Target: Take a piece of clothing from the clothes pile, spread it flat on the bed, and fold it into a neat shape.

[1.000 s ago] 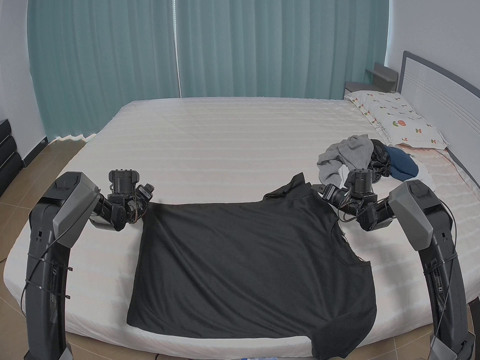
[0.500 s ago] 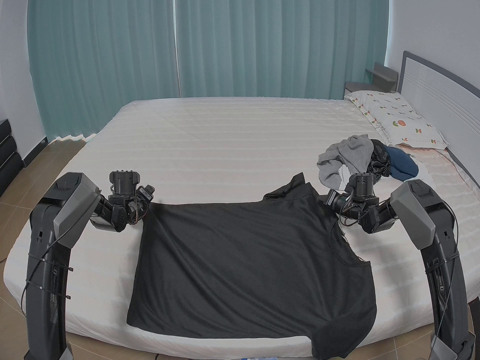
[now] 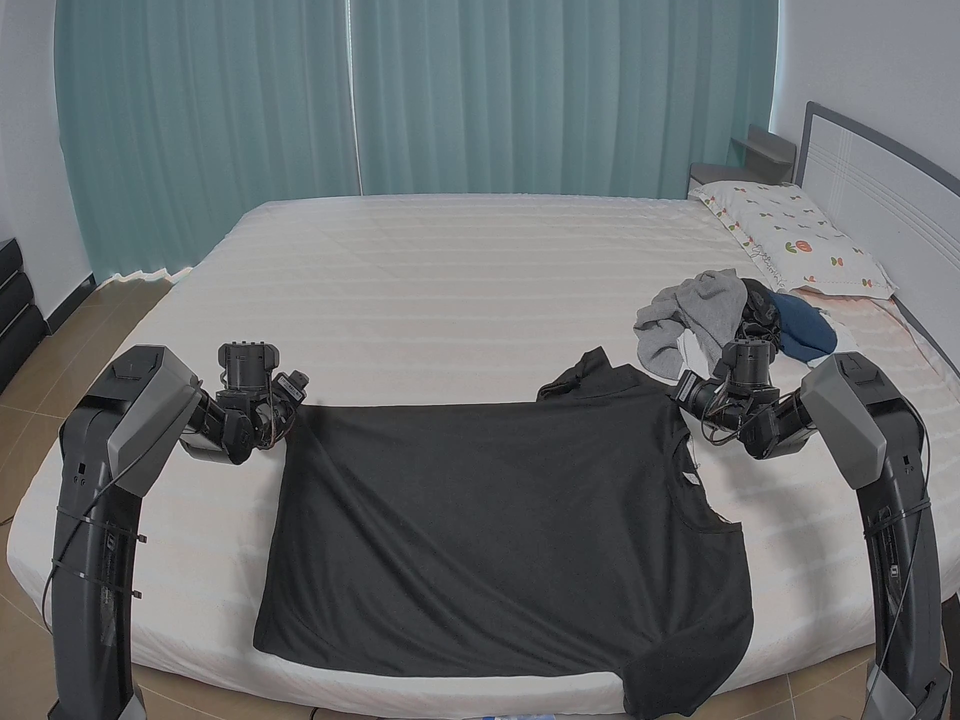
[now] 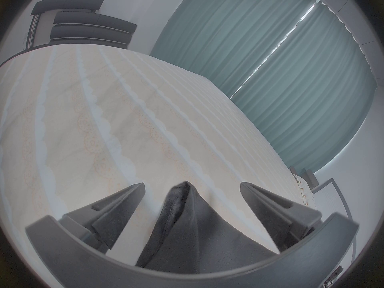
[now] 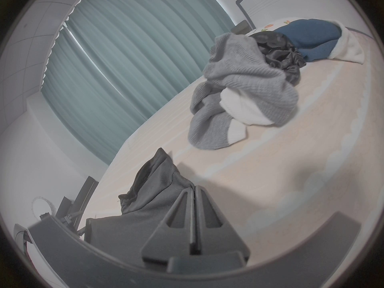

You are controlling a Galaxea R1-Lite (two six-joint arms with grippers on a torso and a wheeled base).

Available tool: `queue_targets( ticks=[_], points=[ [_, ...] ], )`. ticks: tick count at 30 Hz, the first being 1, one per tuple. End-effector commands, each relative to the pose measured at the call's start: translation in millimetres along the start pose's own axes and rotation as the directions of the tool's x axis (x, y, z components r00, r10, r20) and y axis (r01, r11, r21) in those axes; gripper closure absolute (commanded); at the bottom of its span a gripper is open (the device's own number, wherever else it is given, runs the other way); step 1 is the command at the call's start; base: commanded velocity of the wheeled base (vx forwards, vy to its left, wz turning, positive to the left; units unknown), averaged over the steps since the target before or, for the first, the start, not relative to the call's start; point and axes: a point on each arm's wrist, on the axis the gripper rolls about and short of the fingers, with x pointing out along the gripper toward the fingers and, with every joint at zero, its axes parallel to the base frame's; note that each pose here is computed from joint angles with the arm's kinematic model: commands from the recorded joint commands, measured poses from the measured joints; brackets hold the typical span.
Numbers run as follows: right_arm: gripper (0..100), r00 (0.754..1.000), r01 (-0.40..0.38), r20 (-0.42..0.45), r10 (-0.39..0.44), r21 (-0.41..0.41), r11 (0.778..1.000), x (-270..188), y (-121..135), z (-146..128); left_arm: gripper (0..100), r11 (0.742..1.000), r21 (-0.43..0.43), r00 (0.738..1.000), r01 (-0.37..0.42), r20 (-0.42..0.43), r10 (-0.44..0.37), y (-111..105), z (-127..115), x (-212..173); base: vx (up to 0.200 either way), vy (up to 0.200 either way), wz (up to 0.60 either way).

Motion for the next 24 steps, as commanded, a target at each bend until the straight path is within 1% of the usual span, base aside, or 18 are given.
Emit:
queue_targets(
  ticks=[1,7,17,18,20,24],
  points=[
    [100,1.000,0.012,-0.003,-0.012,0.007,1.000,-2,-5,0,0,1.000,0.003,1.000,0.001,-0.002,-0.001,-1,-2,1,0.000,0.000,0.00],
    [100,1.000,0.008,-0.008,-0.008,0.007,1.000,-1,-3,-2,0,1.000,0.005,1.000,0.003,-0.006,-0.003,-1,-3,1,0.000,0.000,0.00],
    [100,1.000,0.004,-0.009,-0.004,0.003,1.000,-1,-1,-7,0,0.999,0.026,0.999,0.019,-0.050,-0.018,-7,-17,0,0.000,0.000,0.00],
    [100,1.000,0.004,-0.009,-0.004,0.005,1.000,-1,-1,-7,100,0.999,0.028,0.998,0.021,-0.052,-0.020,-9,-18,1,0.000,0.000,0.00],
    [100,1.000,0.002,-0.006,-0.002,0.004,1.000,-1,-1,-6,100,0.999,0.027,0.998,0.022,-0.051,-0.021,-9,-18,1,0.000,0.000,0.00],
    [100,1.000,-0.003,0.028,0.003,0.002,1.000,-1,-1,-1,100,0.999,0.024,0.999,0.034,-0.028,-0.033,-14,-14,1,0.000,0.000,0.00]
  ],
)
